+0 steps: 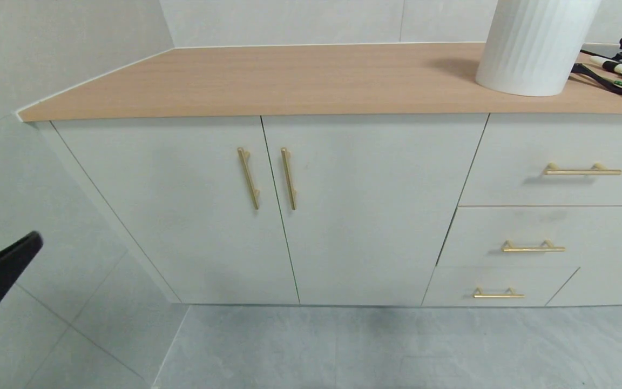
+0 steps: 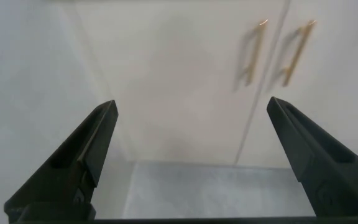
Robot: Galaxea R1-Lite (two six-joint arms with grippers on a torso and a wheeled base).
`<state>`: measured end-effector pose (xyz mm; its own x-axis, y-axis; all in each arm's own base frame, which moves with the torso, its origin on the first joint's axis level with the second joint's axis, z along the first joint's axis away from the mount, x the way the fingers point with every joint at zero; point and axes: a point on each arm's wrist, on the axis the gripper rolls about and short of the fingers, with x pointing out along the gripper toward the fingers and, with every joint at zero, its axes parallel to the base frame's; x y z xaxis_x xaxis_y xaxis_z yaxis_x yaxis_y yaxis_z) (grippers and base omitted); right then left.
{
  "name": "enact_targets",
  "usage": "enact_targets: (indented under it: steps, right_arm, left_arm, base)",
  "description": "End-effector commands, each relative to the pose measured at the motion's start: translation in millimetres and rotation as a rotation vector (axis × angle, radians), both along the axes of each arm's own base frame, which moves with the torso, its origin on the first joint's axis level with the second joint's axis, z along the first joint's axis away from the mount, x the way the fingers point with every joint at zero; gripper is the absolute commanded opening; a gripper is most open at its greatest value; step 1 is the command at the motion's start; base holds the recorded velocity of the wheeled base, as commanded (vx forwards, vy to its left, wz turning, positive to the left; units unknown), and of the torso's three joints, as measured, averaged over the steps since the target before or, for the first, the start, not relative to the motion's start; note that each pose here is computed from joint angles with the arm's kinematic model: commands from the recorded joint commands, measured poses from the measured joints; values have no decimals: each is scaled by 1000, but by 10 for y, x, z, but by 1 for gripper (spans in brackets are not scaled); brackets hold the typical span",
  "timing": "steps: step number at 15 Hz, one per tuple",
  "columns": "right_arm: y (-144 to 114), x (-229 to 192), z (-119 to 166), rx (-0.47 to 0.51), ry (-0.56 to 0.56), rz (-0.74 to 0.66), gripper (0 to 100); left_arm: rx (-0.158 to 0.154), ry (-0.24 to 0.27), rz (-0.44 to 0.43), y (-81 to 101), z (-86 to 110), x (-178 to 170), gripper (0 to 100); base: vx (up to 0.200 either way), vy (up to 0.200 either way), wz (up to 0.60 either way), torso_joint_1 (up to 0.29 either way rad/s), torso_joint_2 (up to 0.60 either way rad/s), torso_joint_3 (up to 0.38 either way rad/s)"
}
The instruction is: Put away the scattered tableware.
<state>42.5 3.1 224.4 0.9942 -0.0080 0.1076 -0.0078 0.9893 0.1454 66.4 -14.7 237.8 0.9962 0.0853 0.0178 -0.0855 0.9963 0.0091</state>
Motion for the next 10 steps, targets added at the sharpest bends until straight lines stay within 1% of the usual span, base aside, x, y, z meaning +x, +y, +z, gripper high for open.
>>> enact_targets:
  steps: [1, 2, 3, 4, 5, 6, 7, 8, 9, 10]
  right_arm:
    - [-101, -881, -315, -62, -112, 37, 100]
    - [-109, -983, -426, -66, -94, 51, 100]
    - [-112, -993, -484, -63, -64, 35, 100]
    - [-119, -993, -475, -55, -67, 3, 100]
    - [-134, -999, -456, -50, -81, -62, 100]
    - [-140, -993, -464, -50, -78, -91, 100]
    - [-148, -988, -476, -66, -69, -135, 100]
    - [-151, -987, -480, -69, -65, -168, 100]
    - [-115, -1049, -507, -68, -86, -280, 100]
    - [-91, -1094, -544, -84, -104, -289, 100]
  left_arm:
    - [-21, -73, 93, 259, -258, -707, 100]
    - [-21, -76, 116, 297, -352, -868, 100]
    - [-20, -75, 139, 319, -457, -997, 100]
    - [-19, -74, 160, 324, -519, -1058, 100]
    - [-18, -77, 191, 324, -652, -1144, 100]
    - [-16, -73, 211, 314, -768, -1171, 100]
    - [-29, -41, 251, 304, -878, -1119, 100]
    - [-50, -41, 269, 306, -906, -1105, 100]
    - [-94, -35, 313, 302, -962, -1082, 100]
    - [-95, -33, 348, 287, -990, -1081, 100]
  base:
    - [0, 0, 0, 0, 0, 0]
    - [0, 0, 0, 0, 0, 0]
    - [0, 0, 0, 0, 0, 0]
    - [0, 0, 0, 0, 0, 0]
    - [0, 0, 0, 0, 0, 0]
    - [0, 0, 0, 0, 0, 0]
    - [0, 0, 0, 0, 0, 0]
    - [0, 0, 0, 0, 0, 0]
    - [0, 0, 0, 0, 0, 0]
    - [0, 0, 0, 0, 0, 0]
